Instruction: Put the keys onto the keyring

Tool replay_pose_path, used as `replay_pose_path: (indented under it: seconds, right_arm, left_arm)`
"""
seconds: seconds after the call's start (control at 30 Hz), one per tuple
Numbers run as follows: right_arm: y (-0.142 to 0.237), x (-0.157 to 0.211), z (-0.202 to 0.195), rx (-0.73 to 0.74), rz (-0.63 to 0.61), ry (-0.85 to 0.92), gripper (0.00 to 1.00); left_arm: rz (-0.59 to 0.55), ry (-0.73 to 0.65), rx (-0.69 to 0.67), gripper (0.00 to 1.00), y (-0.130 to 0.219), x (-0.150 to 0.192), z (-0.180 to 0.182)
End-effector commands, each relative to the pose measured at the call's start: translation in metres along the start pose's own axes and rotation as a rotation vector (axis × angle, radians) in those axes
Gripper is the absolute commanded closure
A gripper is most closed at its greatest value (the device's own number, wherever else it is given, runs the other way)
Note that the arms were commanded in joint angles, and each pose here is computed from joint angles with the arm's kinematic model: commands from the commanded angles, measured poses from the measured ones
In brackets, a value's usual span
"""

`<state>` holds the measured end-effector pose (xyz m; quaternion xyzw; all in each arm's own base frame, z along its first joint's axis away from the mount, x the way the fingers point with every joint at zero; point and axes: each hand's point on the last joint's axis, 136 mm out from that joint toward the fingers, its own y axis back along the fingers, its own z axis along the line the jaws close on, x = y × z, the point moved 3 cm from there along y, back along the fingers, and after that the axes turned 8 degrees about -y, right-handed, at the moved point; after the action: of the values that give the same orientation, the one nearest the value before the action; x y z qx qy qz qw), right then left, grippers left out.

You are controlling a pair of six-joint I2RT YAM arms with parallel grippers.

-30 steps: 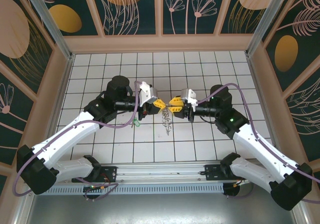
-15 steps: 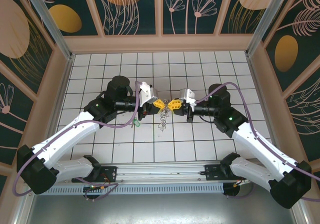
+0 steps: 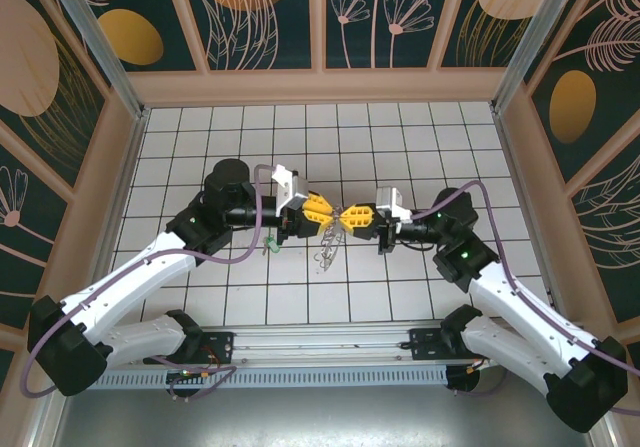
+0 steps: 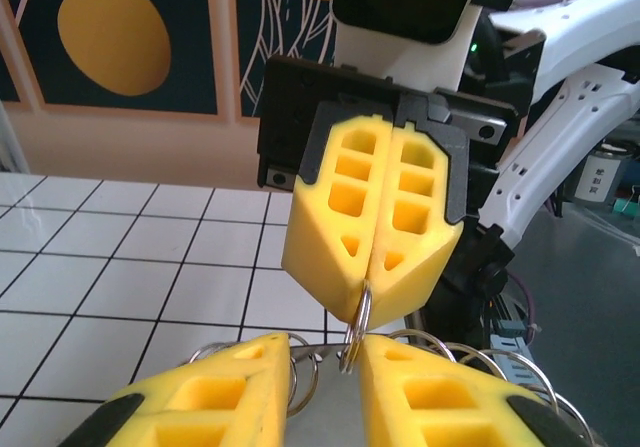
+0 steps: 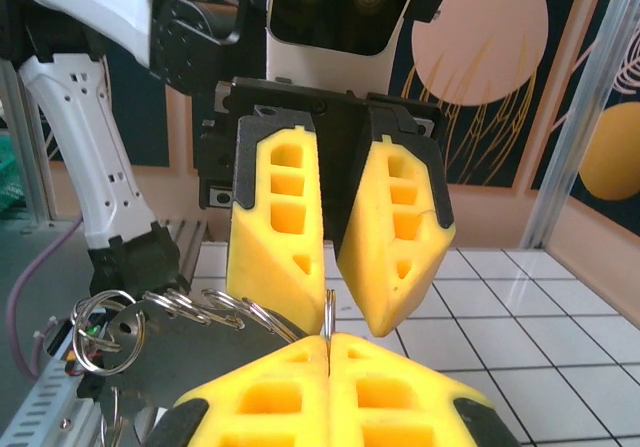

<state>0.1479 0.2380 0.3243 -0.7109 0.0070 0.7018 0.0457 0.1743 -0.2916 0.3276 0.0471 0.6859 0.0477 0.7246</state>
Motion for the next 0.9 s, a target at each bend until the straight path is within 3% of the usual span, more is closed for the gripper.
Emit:
replay_pose_path:
  seconds: [0.0,0.2,0.5,0.67,0.87]
  right_arm:
    - [0.004,-0.027,0.013,-0.051,-0.126,0.064,1.00]
    - [0.004,-0.027,0.014,-0.052,-0.143,0.061,1.00]
    - [0.002,-0.023,0.009,-0.015,-0.122,0.041,1.00]
    - [0.000,-0.018,-0.001,0.062,-0.031,0.034,0.83]
    - [-0.001,-0.014,-0.004,0.077,0.054,0.042,0.80]
  left_arm:
    - [-0.067,-0.024,0.035,0.77,0.004,-0.015,-0.009]
    - [-0.078,-0.019,0.078,0.99,0.003,-0.016,-0.013]
    - [-0.067,-0.039,0.068,1.00,0.003,-0.019,-0.011]
    - [-0.001,-0.080,-0.027,1.00,0.007,-0.015,-0.001]
    - [0.070,-0.098,-0.037,1.00,0.007,-0.011,0.002]
